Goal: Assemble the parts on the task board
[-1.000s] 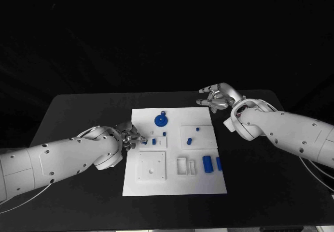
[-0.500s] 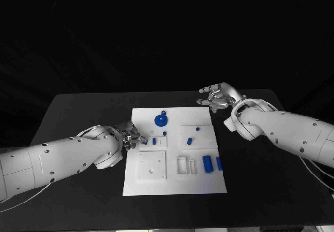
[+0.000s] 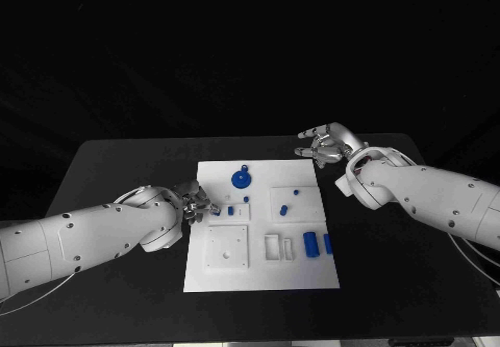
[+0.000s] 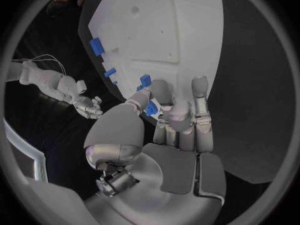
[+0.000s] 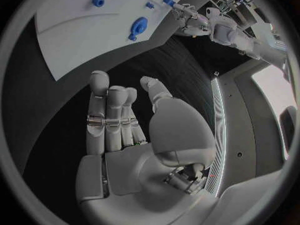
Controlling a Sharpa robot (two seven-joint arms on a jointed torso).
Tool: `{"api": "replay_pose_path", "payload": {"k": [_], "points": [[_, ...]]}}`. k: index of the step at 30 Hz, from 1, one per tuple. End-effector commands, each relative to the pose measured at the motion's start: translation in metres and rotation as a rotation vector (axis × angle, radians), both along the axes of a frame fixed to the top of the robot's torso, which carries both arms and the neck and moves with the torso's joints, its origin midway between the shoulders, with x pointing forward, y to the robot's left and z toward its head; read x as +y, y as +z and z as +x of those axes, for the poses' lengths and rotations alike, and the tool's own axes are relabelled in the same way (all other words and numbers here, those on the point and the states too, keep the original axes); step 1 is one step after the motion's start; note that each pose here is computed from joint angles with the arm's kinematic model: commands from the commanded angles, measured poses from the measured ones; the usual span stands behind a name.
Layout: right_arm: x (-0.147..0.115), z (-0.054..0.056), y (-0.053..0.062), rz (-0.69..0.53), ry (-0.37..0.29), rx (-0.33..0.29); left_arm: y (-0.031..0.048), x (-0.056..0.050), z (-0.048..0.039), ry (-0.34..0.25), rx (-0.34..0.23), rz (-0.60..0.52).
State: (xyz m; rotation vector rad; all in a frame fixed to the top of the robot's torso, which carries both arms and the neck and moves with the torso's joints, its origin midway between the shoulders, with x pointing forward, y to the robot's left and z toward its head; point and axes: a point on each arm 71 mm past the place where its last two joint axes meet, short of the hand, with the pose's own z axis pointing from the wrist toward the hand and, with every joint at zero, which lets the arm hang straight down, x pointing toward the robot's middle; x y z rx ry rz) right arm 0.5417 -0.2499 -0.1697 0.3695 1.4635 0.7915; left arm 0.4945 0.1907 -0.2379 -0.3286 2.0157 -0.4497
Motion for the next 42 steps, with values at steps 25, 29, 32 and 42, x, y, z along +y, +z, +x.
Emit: {"api": "replay_pose_path", "payload": {"k": [25,29,32,42], "points": [[0.0028,0.0,-0.0011,-0.002,0.019,0.003,-0.0125,-0.0041,-0.0045,-0.041,0.099,0.048],[0.0028,0.0,-0.0013,-0.002,0.019,0.003,-0.0129,-0.0053,-0.0049,-0.051,0.106,0.052],[0.0029,0.0,-0.0015,-0.002,0.019,0.004,-0.0132,-0.0059,-0.0051,-0.056,0.109,0.054],[0.0029,0.0,-0.0019,-0.002,0.02,0.005,-0.0139,-0.0078,-0.0059,-0.07,0.12,0.064]]}}
